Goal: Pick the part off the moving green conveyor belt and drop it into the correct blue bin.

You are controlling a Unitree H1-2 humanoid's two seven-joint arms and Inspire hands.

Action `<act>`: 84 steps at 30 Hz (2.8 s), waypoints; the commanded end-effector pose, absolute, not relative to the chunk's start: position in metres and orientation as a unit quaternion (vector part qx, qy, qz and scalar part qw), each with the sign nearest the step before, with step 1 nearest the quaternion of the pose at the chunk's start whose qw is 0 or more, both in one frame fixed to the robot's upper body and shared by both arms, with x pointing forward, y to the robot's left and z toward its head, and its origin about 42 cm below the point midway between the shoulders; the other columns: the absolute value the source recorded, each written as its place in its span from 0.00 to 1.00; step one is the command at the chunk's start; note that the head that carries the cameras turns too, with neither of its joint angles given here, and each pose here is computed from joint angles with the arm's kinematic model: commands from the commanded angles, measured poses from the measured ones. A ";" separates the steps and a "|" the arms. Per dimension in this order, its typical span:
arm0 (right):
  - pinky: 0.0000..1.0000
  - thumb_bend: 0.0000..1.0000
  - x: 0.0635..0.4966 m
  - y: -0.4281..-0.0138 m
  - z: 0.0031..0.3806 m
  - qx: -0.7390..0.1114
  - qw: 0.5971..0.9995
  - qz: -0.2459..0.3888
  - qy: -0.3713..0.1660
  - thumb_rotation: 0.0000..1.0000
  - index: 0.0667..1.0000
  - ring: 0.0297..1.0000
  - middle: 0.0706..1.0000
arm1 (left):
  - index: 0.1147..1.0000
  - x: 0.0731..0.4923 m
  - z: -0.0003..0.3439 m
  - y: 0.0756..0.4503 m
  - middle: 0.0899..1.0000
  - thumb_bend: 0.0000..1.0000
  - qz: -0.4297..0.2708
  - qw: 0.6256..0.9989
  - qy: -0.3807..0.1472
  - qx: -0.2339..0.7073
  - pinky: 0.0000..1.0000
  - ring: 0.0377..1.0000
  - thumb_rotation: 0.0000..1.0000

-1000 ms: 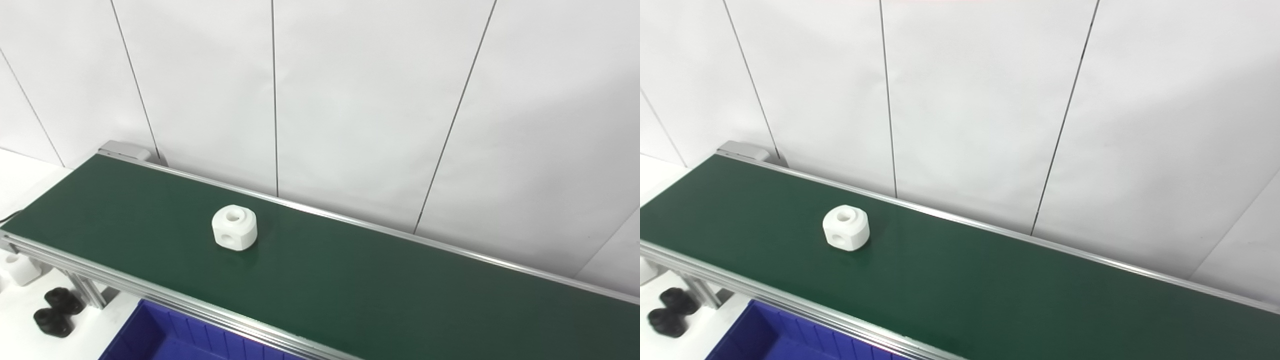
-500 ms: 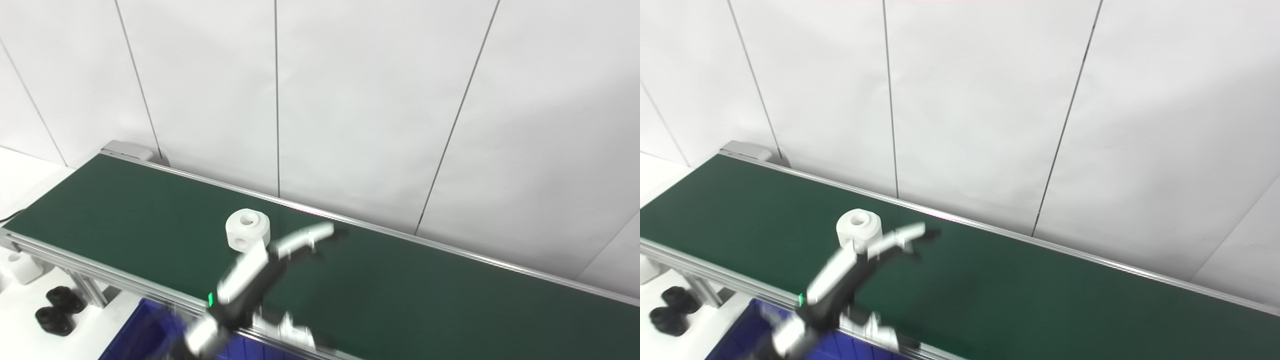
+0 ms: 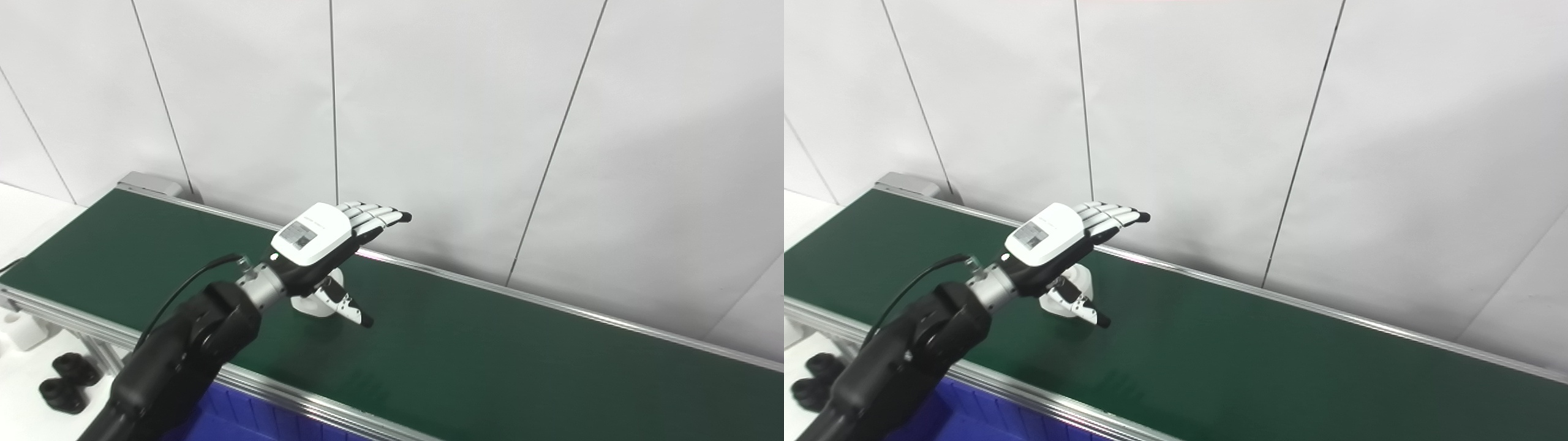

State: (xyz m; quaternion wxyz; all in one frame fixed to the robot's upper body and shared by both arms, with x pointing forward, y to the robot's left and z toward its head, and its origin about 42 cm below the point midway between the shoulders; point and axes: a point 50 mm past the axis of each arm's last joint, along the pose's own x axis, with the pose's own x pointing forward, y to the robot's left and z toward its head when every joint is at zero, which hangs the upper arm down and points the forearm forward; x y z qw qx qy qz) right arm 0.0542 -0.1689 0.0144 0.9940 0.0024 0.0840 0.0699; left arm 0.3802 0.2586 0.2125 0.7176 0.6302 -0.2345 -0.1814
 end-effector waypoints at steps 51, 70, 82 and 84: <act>1.00 0.94 0.049 -0.149 0.036 0.011 0.996 0.080 0.048 0.97 1.00 0.97 0.99 | 0.45 0.463 0.167 0.247 0.40 0.50 -0.181 0.589 -0.277 0.737 0.34 0.42 0.00; 1.00 0.91 0.057 -0.158 0.075 0.015 0.997 0.075 0.005 1.00 1.00 0.98 1.00 | 0.47 0.301 0.269 0.232 0.44 0.50 -0.225 0.661 -0.359 0.619 0.30 0.37 0.00; 1.00 0.90 0.048 -0.157 0.076 0.023 0.997 0.072 0.005 1.00 1.00 0.97 0.99 | 0.46 0.202 0.191 0.273 0.40 0.50 -0.283 0.708 -0.220 0.609 0.25 0.41 0.00; 1.00 0.90 0.048 -0.156 0.077 0.021 0.997 0.072 0.006 1.00 1.00 0.97 0.99 | 0.45 0.190 0.176 0.279 0.44 0.50 -0.296 0.711 -0.193 0.608 0.31 0.39 0.00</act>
